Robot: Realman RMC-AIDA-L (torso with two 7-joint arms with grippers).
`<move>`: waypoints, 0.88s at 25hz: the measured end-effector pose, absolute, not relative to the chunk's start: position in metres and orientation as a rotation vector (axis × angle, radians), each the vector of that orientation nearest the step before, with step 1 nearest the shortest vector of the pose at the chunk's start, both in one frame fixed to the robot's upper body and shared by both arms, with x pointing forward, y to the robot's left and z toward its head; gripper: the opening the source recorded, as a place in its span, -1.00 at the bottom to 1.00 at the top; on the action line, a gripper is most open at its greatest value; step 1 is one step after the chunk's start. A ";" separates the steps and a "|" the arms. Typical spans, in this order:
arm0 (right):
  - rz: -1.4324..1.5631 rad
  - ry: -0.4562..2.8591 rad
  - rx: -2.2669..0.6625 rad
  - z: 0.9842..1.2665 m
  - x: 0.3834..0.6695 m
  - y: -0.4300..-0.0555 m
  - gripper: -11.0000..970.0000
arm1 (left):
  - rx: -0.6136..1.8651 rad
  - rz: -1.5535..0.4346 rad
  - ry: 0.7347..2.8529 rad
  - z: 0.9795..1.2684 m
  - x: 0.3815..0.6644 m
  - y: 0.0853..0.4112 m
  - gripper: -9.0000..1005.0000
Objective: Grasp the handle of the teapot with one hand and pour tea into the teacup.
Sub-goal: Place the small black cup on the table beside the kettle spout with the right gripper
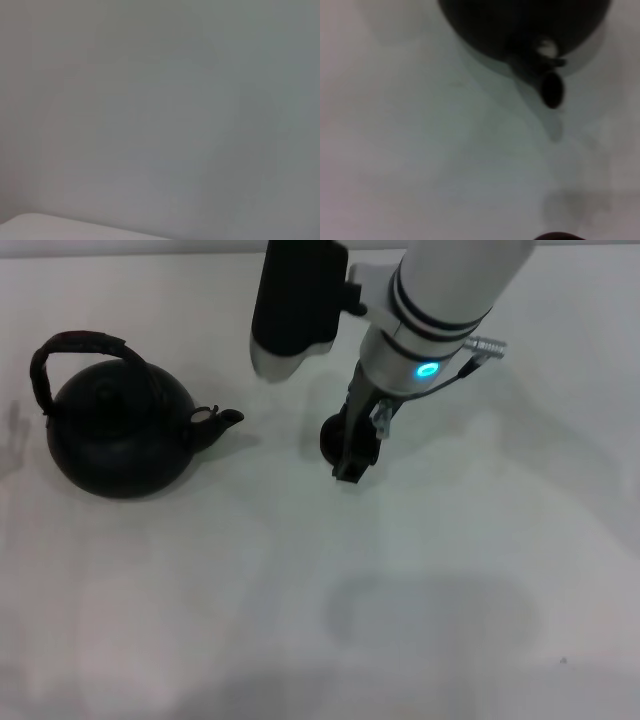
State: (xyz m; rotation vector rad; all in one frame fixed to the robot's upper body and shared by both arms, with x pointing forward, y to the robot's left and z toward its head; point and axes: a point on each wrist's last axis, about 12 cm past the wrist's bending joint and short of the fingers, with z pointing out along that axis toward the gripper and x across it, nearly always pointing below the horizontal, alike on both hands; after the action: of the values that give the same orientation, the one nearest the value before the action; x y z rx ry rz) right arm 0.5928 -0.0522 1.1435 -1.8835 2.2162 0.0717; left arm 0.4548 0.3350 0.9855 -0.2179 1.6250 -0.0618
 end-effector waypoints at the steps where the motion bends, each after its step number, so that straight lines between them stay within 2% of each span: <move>1: 0.075 2.211 -1.896 1.142 0.591 -0.050 0.51 | -0.214 -0.064 1.627 0.985 0.455 0.334 0.57; 22: 0.063 2.154 -1.973 1.116 0.573 -0.043 0.51 | -0.206 -0.072 1.628 0.986 0.457 0.332 0.57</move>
State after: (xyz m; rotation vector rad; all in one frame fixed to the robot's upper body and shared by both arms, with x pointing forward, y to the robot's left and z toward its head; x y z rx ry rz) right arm 0.5732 -0.0433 1.1160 -1.9735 2.1539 0.0630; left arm 0.4570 0.3320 0.9856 -0.2058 1.6282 -0.0718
